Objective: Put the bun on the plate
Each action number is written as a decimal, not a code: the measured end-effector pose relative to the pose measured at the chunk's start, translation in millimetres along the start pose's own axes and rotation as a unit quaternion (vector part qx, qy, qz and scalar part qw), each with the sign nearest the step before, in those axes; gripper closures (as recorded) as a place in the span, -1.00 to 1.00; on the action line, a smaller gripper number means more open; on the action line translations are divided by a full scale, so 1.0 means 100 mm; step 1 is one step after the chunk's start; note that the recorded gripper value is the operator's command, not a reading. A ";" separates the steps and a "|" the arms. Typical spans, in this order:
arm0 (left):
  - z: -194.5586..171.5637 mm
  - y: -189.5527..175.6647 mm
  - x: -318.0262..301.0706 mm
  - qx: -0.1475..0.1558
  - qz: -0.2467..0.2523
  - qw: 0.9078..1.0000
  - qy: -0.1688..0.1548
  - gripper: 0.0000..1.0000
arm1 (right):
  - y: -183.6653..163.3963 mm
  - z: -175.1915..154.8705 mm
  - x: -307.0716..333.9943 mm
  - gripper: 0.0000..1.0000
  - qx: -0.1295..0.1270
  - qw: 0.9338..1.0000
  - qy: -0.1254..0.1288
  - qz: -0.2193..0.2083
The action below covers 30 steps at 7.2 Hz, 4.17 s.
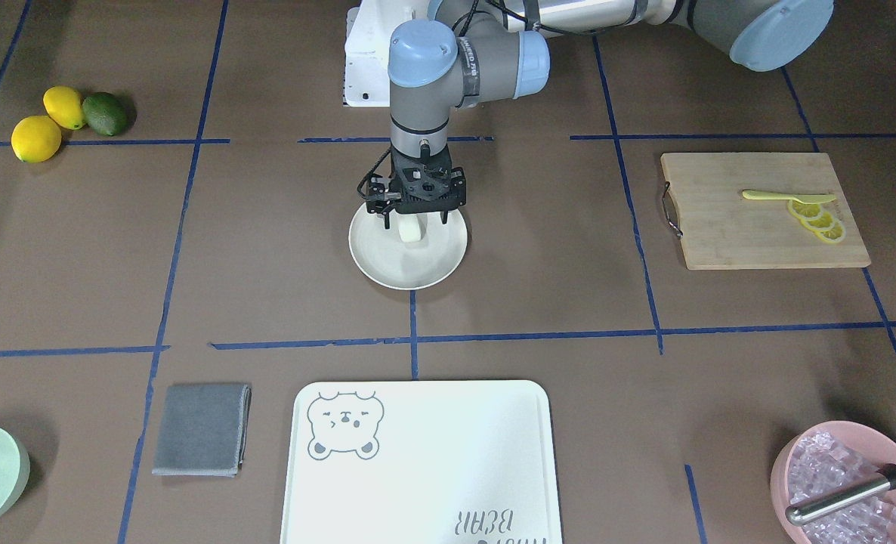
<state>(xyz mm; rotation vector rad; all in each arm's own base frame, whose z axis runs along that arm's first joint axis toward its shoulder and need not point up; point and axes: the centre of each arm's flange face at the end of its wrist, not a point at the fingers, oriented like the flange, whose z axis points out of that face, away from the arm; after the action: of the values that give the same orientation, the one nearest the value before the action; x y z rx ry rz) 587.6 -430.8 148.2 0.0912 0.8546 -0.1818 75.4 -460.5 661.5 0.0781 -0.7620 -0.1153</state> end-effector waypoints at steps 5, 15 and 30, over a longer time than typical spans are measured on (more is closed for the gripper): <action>-1.08 -1.12 -2.37 -0.057 0.087 0.993 -0.049 -1.00 | -0.06 -0.02 -0.01 -1.00 0.019 1.000 0.003 -0.017; -1.45 -1.96 -7.67 -0.111 0.090 0.990 -0.007 -1.00 | -0.12 -0.21 -0.20 -1.00 0.042 0.999 0.000 -0.012; -1.55 -1.64 -8.19 -0.079 0.079 0.993 -0.032 -1.00 | -0.08 -0.19 -0.21 -1.00 0.040 0.999 -0.016 -0.010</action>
<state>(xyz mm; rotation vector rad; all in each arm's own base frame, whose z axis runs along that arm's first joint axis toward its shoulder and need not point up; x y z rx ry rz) -86.0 -467.6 665.4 0.0042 0.7915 0.0326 72.6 -465.0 632.6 0.1593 -0.7987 -0.1049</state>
